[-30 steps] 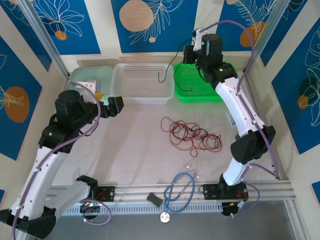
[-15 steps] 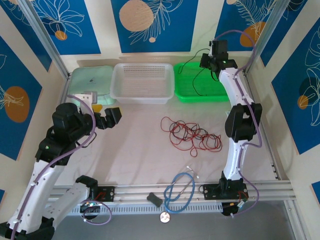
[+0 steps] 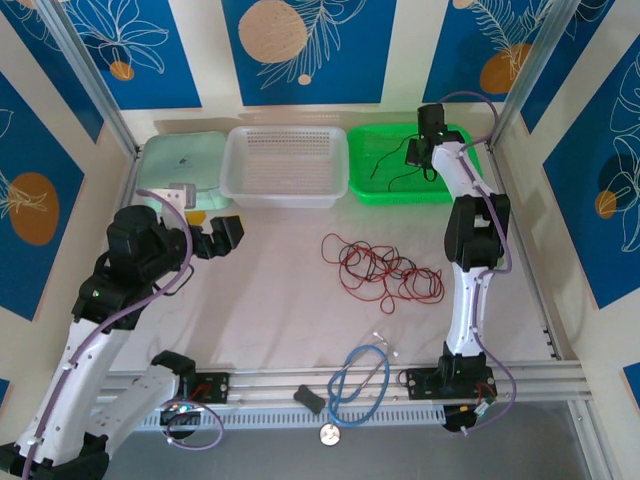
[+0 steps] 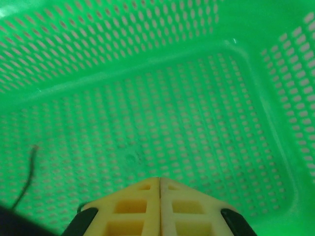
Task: Untangle the cables
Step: Place the cable in the container, then untie the cable from multiple cables.
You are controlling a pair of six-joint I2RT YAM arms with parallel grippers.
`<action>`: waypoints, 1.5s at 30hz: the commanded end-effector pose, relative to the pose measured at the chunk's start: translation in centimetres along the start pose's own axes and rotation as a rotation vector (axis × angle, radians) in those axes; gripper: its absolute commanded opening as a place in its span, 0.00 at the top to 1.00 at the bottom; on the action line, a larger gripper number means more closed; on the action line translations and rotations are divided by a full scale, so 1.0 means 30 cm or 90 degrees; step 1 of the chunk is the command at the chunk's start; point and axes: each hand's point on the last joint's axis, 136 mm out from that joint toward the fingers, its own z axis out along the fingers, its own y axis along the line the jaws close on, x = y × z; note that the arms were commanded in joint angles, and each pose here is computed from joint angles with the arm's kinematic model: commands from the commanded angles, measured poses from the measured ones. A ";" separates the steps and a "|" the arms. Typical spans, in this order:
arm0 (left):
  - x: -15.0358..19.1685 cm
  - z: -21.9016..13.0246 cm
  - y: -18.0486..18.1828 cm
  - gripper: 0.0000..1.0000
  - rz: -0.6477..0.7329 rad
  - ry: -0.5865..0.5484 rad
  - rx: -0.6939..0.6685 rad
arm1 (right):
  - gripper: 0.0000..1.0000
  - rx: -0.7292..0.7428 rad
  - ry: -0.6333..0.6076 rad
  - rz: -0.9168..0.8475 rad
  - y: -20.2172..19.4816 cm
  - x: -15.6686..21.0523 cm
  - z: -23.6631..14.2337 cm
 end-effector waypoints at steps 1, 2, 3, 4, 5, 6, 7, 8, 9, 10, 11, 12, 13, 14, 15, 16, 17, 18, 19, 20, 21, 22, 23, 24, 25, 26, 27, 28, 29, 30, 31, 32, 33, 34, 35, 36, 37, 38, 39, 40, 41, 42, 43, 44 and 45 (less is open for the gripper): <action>0.001 -0.018 -0.016 0.00 -0.003 0.006 0.012 | 1.00 0.057 0.054 0.001 -0.059 0.028 -0.014; 0.002 -0.019 -0.015 0.00 -0.004 0.008 0.010 | 0.97 0.063 0.078 -0.006 -0.060 0.041 -0.015; 0.004 -0.020 -0.014 0.00 -0.005 0.010 0.008 | 0.89 0.069 0.102 -0.010 -0.065 0.056 -0.010; 0.004 -0.021 -0.015 0.00 -0.006 0.013 0.009 | 0.79 0.076 0.127 -0.016 -0.069 0.071 -0.009; 0.007 -0.021 -0.016 0.00 -0.008 0.017 0.009 | 0.72 0.081 0.149 -0.021 -0.073 0.084 -0.008; 0.008 -0.021 -0.020 0.00 -0.009 0.020 0.011 | 0.65 0.082 0.166 -0.025 -0.075 0.095 -0.011; 0.011 -0.020 -0.020 0.00 -0.012 0.026 0.012 | 0.57 0.081 0.182 -0.026 -0.075 0.105 -0.015; 0.015 -0.019 -0.020 0.00 -0.014 0.033 0.011 | 0.52 0.078 0.192 -0.026 -0.075 0.110 -0.026; 0.019 -0.016 -0.019 0.00 -0.017 0.041 0.010 | 0.49 0.074 0.199 -0.026 -0.073 0.114 -0.038; 0.025 -0.013 -0.019 0.00 -0.021 0.050 0.009 | 0.45 0.065 0.203 -0.024 -0.069 0.115 -0.055; 0.034 -0.008 -0.019 0.01 -0.026 0.062 0.009 | 0.42 0.053 0.208 -0.021 -0.064 0.115 -0.075; 0.041 -0.005 -0.019 0.01 -0.029 0.071 0.010 | 0.39 0.044 0.210 -0.014 -0.062 0.114 -0.095; 0.050 0.001 -0.020 0.02 -0.034 0.083 0.011 | 0.37 0.031 0.213 -0.006 -0.059 0.113 -0.118; 0.061 0.008 -0.020 0.02 -0.039 0.095 0.012 | 0.35 0.018 0.213 0.002 -0.055 0.110 -0.142; 0.070 0.015 -0.019 0.03 -0.043 0.105 0.011 | 0.31 0.009 0.213 0.008 -0.053 0.108 -0.162; 0.082 0.023 -0.017 0.04 -0.047 0.119 0.011 | 0.28 -0.003 0.210 0.013 -0.048 0.104 -0.187; 0.098 0.034 -0.012 0.04 -0.053 0.134 0.009 | 0.25 -0.019 0.207 0.020 -0.040 0.100 -0.210; 0.111 0.043 -0.010 0.05 -0.057 0.146 0.008 | 0.25 -0.031 0.205 0.026 -0.034 0.097 -0.231; 0.127 0.055 -0.009 0.06 -0.061 0.161 0.007 | 0.24 -0.045 0.202 0.031 -0.025 0.095 -0.256; 0.145 0.069 -0.009 0.07 -0.064 0.177 0.008 | 0.24 -0.059 0.197 0.037 -0.017 0.091 -0.284; 0.164 0.083 -0.007 0.08 -0.066 0.192 0.006 | 0.24 -0.072 0.194 0.040 -0.008 0.090 -0.304; 0.186 0.100 -0.008 0.10 -0.067 0.210 0.005 | 0.24 -0.085 0.186 0.045 0.000 0.085 -0.334; 0.208 0.119 -0.009 0.12 -0.066 0.228 0.003 | 0.25 -0.099 0.180 0.048 0.009 0.085 -0.363; 0.226 0.136 -0.013 0.13 -0.064 0.243 0.002 | 0.26 -0.111 0.171 0.050 0.018 0.082 -0.390; 0.250 0.157 -0.022 0.14 -0.058 0.262 0.003 | 0.27 -0.124 0.164 0.051 0.027 0.086 -0.418; 0.273 0.181 -0.029 0.15 -0.050 0.280 0.001 | 0.28 -0.136 0.154 0.051 0.035 0.089 -0.449; 0.293 0.201 -0.038 0.15 -0.044 0.295 0.001 | 0.29 -0.147 0.147 0.053 0.042 0.096 -0.476; 0.320 0.230 -0.047 0.17 -0.039 0.315 0.000 | 0.31 -0.161 0.137 0.054 0.051 0.102 -0.507; 0.345 0.259 -0.058 0.18 -0.033 0.334 -0.001 | 0.32 -0.175 0.132 0.057 0.059 0.116 -0.533; 0.367 0.284 -0.068 0.19 -0.028 0.348 -0.001 | 0.33 -0.186 0.125 0.056 0.066 0.130 -0.559; 0.393 0.315 -0.081 0.20 -0.024 0.367 -0.002 | 0.34 -0.197 0.118 0.055 0.073 0.147 -0.586; 0.418 0.345 -0.092 0.21 -0.020 0.382 -0.003 | 0.36 -0.208 0.111 0.056 0.079 0.166 -0.613; 0.444 0.374 -0.101 0.22 -0.017 0.399 -0.006 | 0.36 -0.216 0.106 0.054 0.083 0.183 -0.631; 0.469 0.407 -0.110 0.24 -0.015 0.412 -0.010 | 0.38 -0.227 0.100 0.052 0.090 0.207 -0.658; 0.492 0.438 -0.117 0.25 -0.015 0.424 -0.015 | 0.38 -0.235 0.094 0.050 0.094 0.229 -0.683; 0.515 0.470 -0.119 0.26 -0.015 0.436 -0.023 | 0.39 -0.241 0.092 0.046 0.099 0.252 -0.699; 0.536 0.505 -0.120 0.27 -0.013 0.445 -0.032 | 0.40 -0.250 0.087 0.043 0.103 0.277 -0.721; 0.556 0.541 -0.120 0.28 -0.011 0.454 -0.042 | 0.42 -0.256 0.085 0.038 0.108 0.307 -0.741; 0.569 0.573 -0.118 0.29 -0.008 0.460 -0.050 | 0.43 -0.261 0.082 0.034 0.111 0.332 -0.755; 0.585 0.608 -0.114 0.30 -0.004 0.467 -0.059 | 0.43 -0.266 0.078 0.028 0.115 0.363 -0.775; 0.595 0.646 -0.115 0.31 -0.002 0.471 -0.065 | 0.44 -0.272 0.073 0.024 0.119 0.391 -0.793; 0.605 0.679 -0.117 0.31 0.000 0.473 -0.065 | 0.44 -0.275 0.073 0.020 0.121 0.422 -0.803; 0.618 0.716 -0.117 0.32 0.001 0.476 -0.066 | 0.45 -0.283 0.070 0.016 0.125 0.454 -0.818; 0.631 0.752 -0.120 0.33 0.004 0.479 -0.065 | 0.46 -0.288 0.067 0.013 0.128 0.484 -0.833; 0.642 0.781 -0.122 0.34 0.008 0.484 -0.063 | 0.47 -0.291 0.066 0.010 0.129 0.510 -0.842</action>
